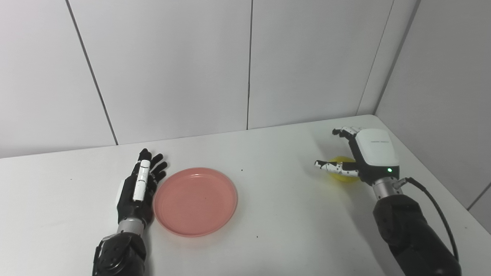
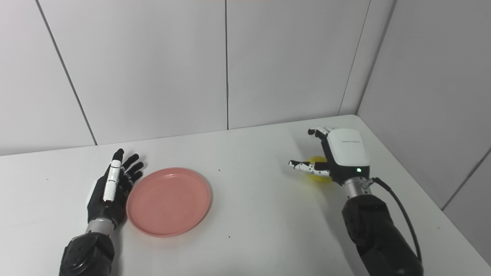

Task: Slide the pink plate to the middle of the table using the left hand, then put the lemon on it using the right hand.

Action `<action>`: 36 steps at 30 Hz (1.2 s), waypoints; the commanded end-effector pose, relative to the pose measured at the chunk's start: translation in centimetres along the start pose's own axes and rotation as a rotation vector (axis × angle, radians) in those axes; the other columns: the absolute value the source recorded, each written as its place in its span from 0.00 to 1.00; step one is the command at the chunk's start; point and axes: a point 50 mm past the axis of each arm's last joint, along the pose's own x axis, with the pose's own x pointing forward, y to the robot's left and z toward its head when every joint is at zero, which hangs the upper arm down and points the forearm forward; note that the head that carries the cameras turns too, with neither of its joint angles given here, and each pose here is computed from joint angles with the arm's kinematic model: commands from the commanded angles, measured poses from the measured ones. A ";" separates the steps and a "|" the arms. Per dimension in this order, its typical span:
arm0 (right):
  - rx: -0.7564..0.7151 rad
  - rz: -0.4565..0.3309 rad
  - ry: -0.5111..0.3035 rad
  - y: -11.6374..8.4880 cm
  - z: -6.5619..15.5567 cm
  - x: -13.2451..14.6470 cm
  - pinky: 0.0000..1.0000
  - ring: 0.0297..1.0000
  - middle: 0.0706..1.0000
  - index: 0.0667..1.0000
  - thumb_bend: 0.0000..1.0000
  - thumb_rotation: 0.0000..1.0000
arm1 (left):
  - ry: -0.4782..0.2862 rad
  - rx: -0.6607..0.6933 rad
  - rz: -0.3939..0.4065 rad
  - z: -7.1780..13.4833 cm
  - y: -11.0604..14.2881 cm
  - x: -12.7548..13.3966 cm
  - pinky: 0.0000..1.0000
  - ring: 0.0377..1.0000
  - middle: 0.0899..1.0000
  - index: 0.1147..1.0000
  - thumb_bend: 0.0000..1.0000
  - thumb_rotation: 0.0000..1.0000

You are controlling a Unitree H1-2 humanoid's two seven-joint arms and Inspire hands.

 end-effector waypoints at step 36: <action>0.054 0.031 0.004 1.4 -0.3 2.0 0.64 0.67 0.69 0.68 0.93 0.72 | 0.162 -0.024 0.056 -4.1 1.1 -2.0 0.86 0.83 0.85 0.95 0.65 0.77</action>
